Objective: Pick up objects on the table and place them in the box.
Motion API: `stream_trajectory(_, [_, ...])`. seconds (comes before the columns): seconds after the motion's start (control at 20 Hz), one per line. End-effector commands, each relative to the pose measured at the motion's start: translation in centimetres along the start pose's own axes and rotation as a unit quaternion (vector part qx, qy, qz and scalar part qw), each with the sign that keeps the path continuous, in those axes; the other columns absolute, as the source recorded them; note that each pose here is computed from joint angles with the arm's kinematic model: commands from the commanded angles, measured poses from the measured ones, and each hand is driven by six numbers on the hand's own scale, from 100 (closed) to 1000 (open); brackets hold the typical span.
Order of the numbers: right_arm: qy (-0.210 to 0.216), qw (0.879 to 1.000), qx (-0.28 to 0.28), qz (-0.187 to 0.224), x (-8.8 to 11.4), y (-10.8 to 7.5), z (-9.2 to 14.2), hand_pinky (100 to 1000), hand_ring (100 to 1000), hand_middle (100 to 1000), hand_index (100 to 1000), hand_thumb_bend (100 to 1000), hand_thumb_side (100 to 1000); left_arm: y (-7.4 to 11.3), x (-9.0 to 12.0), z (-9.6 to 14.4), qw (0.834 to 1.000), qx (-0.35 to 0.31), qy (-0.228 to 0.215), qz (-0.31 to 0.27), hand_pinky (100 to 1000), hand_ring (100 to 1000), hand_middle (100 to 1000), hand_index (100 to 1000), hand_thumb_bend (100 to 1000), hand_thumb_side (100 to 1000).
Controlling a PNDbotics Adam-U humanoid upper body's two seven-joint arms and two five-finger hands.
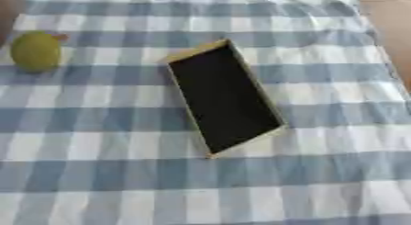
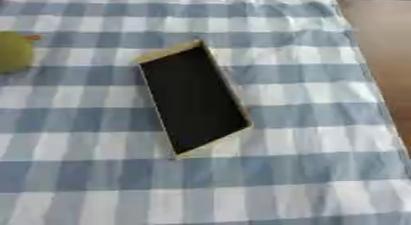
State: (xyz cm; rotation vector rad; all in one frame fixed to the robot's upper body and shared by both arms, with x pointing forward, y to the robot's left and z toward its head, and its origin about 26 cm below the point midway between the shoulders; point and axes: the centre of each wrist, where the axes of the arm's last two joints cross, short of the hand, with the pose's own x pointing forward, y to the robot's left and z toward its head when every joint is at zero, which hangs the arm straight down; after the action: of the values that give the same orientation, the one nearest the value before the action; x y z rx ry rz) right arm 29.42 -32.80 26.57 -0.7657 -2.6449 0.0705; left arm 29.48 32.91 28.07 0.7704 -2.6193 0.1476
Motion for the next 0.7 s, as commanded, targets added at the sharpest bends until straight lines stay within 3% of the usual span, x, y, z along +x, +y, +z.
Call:
stream_trajectory(0.05, [-0.016,1.0,-0.001,0.005,0.5,-0.5,-0.7,798,681,673,702,100,595,0.3,0.5,-0.5,1.0,0.001,-0.013,-0.001,697,730,737,832,388,540])
stream_trajectory(0.5, [-0.011,1.0,0.004,0.006,0.5,-0.5,-0.6,797,681,674,702,100,596,0.6,0.5,-0.6,1.0,-0.015,-0.01,-0.02,697,732,740,837,382,545])
stream_trajectory(0.7, [-0.011,1.0,0.007,0.008,0.5,-0.5,-0.6,797,681,673,702,100,596,1.5,0.4,-0.9,0.99,-0.088,-0.004,-0.111,701,736,749,855,362,574])
